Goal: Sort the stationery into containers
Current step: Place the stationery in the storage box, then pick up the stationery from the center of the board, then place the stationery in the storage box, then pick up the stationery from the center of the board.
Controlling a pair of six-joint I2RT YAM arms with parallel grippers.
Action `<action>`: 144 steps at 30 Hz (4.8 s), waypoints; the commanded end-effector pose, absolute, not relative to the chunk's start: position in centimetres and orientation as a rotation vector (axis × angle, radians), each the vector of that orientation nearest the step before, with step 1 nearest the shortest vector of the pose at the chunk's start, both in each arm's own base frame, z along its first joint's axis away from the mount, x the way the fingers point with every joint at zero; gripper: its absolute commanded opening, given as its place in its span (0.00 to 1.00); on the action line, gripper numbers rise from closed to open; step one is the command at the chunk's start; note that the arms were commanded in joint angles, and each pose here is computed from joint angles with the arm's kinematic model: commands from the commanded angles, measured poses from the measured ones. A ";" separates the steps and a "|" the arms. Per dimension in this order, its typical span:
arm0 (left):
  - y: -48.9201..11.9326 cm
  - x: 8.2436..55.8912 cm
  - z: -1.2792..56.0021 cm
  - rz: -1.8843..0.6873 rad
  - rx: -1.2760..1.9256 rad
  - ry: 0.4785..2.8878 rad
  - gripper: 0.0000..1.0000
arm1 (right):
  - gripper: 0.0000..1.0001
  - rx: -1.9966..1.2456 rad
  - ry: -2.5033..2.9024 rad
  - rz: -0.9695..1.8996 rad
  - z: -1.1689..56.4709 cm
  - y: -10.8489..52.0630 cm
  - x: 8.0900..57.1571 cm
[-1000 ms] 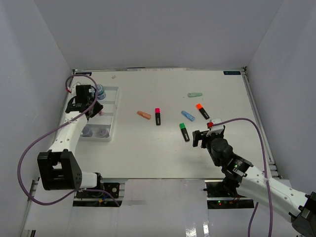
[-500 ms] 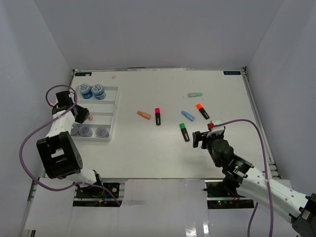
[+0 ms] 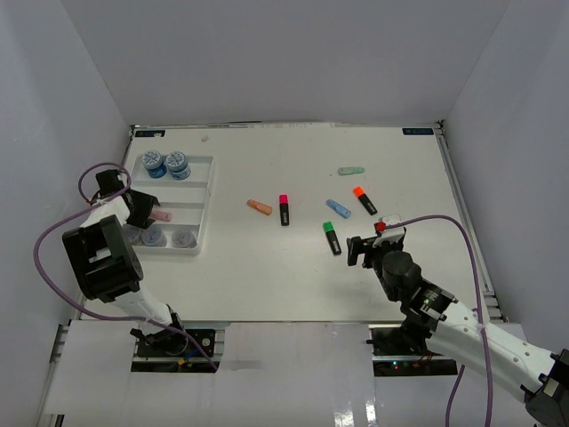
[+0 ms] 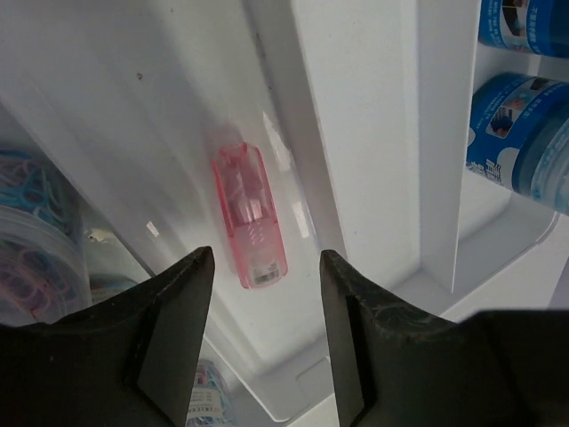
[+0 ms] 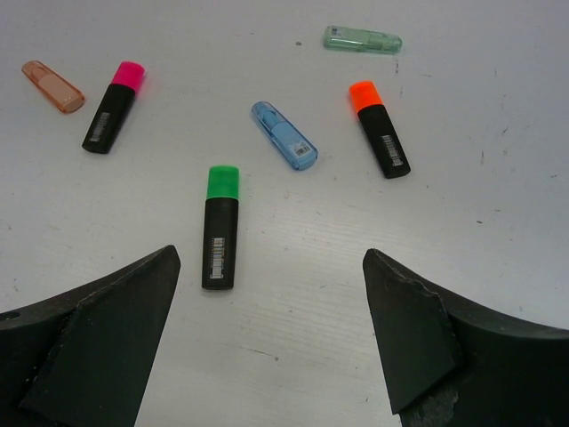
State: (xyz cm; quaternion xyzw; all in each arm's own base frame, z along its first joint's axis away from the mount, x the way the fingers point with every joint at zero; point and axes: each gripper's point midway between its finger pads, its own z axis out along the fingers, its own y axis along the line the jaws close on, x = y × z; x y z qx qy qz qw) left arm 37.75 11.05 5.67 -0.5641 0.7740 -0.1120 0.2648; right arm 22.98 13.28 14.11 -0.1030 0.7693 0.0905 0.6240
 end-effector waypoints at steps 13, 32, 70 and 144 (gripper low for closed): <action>7.5 39.6 17.9 -0.403 -1.093 1.988 0.98 | 0.90 -0.224 1.752 0.227 14.5 13.8 23.4; -18.3 39.0 13.0 -0.180 -0.538 2.358 0.98 | 0.90 -0.218 1.750 0.237 14.3 13.8 23.3; -18.4 40.0 4.7 0.045 -0.671 2.514 0.48 | 0.90 -0.217 1.739 0.265 14.5 14.0 23.1; -3.9 32.9 18.2 -0.574 -0.321 2.055 0.98 | 0.92 -0.500 2.044 0.268 12.8 16.2 35.3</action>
